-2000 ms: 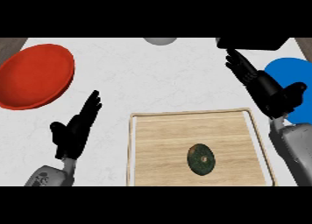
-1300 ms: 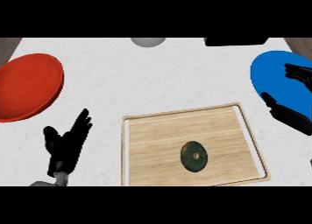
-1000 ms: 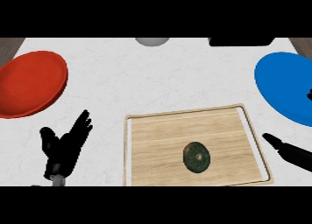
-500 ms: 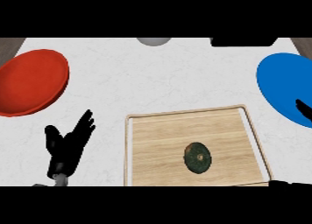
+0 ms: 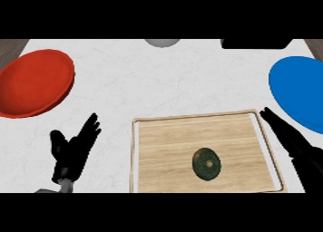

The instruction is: Pick the squash from the tray and place it in the plate

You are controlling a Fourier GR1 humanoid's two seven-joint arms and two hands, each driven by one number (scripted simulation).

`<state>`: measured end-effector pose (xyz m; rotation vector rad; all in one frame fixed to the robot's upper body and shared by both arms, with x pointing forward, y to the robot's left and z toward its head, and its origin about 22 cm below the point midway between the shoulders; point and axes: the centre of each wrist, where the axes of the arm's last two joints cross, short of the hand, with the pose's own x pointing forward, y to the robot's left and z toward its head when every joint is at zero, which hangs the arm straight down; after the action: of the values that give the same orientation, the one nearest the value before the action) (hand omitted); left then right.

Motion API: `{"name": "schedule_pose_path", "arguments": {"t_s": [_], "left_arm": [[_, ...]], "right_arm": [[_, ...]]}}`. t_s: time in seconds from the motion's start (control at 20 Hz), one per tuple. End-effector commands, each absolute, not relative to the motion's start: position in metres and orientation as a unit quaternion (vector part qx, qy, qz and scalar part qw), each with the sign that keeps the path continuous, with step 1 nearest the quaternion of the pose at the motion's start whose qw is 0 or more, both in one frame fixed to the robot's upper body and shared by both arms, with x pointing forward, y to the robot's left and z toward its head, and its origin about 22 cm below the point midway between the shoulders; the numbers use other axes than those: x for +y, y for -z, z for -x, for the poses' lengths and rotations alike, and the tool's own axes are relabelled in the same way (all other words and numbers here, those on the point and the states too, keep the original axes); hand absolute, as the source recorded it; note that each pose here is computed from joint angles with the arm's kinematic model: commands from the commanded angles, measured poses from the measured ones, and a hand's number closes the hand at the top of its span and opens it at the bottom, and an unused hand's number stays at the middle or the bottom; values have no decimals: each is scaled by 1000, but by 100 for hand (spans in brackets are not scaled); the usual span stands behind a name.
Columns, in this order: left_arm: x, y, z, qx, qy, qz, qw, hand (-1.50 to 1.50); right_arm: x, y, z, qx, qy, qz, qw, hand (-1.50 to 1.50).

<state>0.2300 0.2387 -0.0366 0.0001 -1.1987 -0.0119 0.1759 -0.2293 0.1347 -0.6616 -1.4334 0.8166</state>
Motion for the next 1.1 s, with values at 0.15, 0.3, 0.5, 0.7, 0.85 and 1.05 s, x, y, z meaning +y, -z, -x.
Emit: {"name": "schedule_pose_path", "arguments": {"t_s": [0.15, 0.3, 0.5, 0.7, 0.85, 1.05], "left_arm": [[259, 35, -239, -559, 6, -6, 829, 0], [265, 30, -242, -561, 3, 0, 828, 0], [238, 31, -240, -554, 6, -3, 832, 0], [238, 23, -243, -570, 10, -10, 821, 0], [245, 46, -231, -554, 7, 5, 832, 0], [237, 34, -243, -554, -1, -9, 832, 0]], "right_arm": [[-164, -105, -177, -587, -384, 317, 639, -150], [-158, -109, -174, -567, -392, 299, 661, -150], [-162, -82, -186, -554, -410, 276, 670, -150], [-150, -79, -177, -567, -400, 279, 664, -150], [-135, -85, -189, -558, -403, 292, 664, -150], [-159, -59, -192, -524, -417, 328, 667, -150]]}}
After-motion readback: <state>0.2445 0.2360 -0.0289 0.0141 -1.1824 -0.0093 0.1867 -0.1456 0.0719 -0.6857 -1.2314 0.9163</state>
